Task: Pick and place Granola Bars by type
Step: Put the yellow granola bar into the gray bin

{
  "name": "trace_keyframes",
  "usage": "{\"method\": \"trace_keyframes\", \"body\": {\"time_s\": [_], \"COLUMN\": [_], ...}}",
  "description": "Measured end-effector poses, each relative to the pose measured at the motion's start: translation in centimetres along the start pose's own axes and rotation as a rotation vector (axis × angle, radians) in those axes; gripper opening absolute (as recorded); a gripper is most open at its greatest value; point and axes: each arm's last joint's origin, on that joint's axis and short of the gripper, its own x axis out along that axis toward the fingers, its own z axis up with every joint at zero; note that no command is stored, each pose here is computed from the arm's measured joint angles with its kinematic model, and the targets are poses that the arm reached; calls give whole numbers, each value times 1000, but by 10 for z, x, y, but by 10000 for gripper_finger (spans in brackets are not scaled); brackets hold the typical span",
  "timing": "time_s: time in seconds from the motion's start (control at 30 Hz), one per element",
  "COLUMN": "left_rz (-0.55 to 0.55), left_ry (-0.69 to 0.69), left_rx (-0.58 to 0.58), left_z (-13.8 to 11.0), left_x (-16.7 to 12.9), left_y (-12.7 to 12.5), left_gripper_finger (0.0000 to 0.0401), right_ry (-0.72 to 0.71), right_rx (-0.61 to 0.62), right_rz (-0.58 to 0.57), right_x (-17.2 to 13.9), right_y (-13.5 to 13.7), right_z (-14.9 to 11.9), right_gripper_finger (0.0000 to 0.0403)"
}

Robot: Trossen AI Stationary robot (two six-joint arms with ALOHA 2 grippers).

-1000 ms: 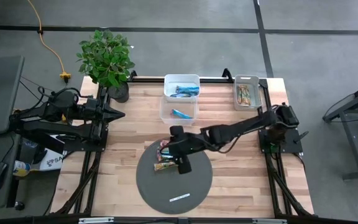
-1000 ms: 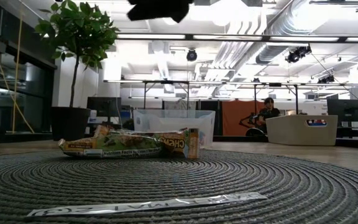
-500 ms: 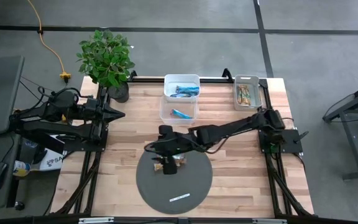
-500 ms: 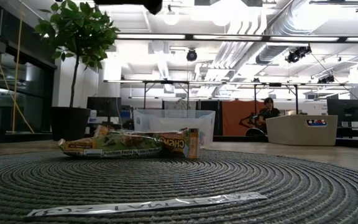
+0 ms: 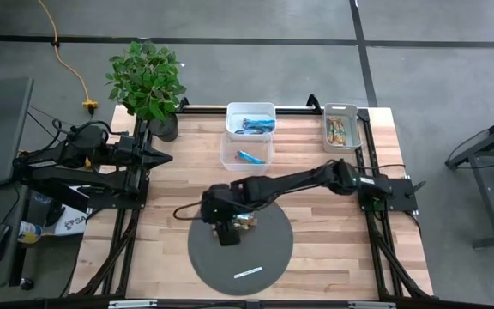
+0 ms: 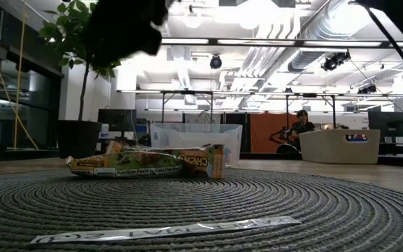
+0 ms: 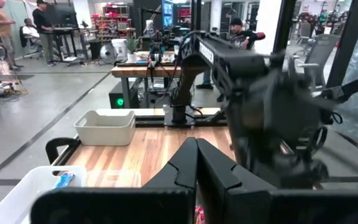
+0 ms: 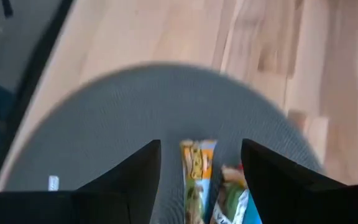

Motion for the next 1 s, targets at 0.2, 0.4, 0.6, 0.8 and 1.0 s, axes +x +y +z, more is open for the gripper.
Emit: {"method": "trace_keyframes", "body": {"time_s": [0.2, 0.4, 0.6, 0.8, 1.0], "left_rz": [0, 0, 0, 0, 0], "left_ry": [1, 1, 0, 0, 0], "left_rx": [0, 0, 0, 0, 0], "left_z": [0, 0, 0, 0, 0], "left_x": [0, 0, 0, 0, 0], "left_y": [0, 0, 0, 0, 0], "left_gripper_finger": [1, 1, 1, 1, 1], "right_ry": [108, 110, 133, 156, 157], "right_rx": [22, 11, -25, -56, -37], "right_rz": [-30, -18, -32, -103, -137], "right_x": [28, 45, 60, 69, 72], "right_y": [-5, 0, 12, 17, 15], "right_z": [-25, -38, -53, -64, -68], "right_gripper_finger": [206, 206, 206, 206, 206]}}
